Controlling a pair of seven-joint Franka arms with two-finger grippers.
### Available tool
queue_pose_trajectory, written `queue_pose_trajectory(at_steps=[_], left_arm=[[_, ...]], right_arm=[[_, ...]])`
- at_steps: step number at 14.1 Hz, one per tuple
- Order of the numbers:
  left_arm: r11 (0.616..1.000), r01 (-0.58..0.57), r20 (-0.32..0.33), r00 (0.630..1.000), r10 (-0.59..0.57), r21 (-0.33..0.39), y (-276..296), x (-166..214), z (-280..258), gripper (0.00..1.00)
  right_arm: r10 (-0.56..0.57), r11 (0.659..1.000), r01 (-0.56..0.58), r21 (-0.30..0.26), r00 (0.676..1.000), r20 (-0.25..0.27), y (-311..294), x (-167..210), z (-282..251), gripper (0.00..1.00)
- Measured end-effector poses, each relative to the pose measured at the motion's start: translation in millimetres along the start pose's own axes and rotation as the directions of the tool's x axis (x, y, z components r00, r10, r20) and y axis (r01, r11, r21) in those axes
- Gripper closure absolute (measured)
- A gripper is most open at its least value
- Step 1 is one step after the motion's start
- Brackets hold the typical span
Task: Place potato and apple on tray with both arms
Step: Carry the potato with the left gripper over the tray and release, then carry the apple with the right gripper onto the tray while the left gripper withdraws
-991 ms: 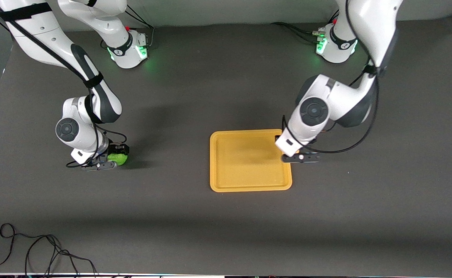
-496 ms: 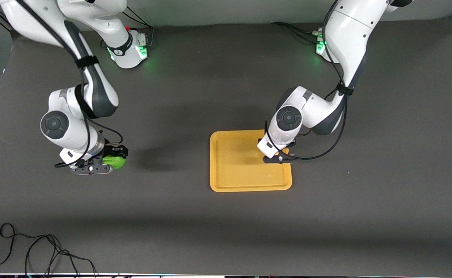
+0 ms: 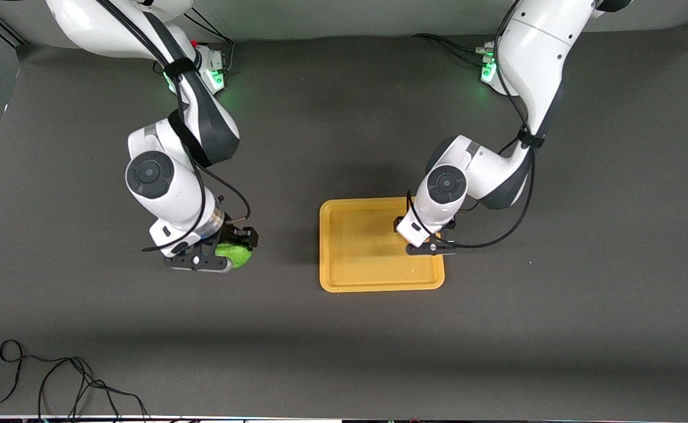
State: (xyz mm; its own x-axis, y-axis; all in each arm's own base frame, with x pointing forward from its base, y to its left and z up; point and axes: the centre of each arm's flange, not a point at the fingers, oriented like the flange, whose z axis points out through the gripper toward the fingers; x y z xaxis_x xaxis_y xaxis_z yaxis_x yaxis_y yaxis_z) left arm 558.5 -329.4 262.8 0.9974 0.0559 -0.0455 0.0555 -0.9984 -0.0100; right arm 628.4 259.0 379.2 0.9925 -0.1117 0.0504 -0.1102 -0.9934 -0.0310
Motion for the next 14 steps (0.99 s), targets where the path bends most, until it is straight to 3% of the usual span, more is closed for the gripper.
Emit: queue_pose_trajectory(at_steps=[3,8,12,14], left_arm=[[0.999,-0.018,0.001,1.0,0.017,0.042,-62.0,19.5,-84.1,0.0],[0.989,-0.13,0.002,0.991,0.13,0.064,-235.1,26.6,-217.8,0.0],[0.992,-0.119,-0.018,0.993,0.119,0.036,-310.7,12.3,-264.1,0.0],[0.994,-0.099,-0.027,0.995,0.1,0.033,-335.2,8.3,-273.9,0.0]], right_arm=[[-0.01,1.0,0.01,0.027,1.0,-0.012,-26.4,4.8,0.8,0.25],[0.087,0.994,-0.085,0.074,0.996,-0.019,-168.2,-37.1,38.4,0.25],[0.134,0.981,-0.124,0.152,0.989,-0.056,-238.8,-58.5,93.1,0.25],[0.147,0.977,-0.137,0.162,0.988,-0.053,-255.1,-72.4,116.0,0.25]])
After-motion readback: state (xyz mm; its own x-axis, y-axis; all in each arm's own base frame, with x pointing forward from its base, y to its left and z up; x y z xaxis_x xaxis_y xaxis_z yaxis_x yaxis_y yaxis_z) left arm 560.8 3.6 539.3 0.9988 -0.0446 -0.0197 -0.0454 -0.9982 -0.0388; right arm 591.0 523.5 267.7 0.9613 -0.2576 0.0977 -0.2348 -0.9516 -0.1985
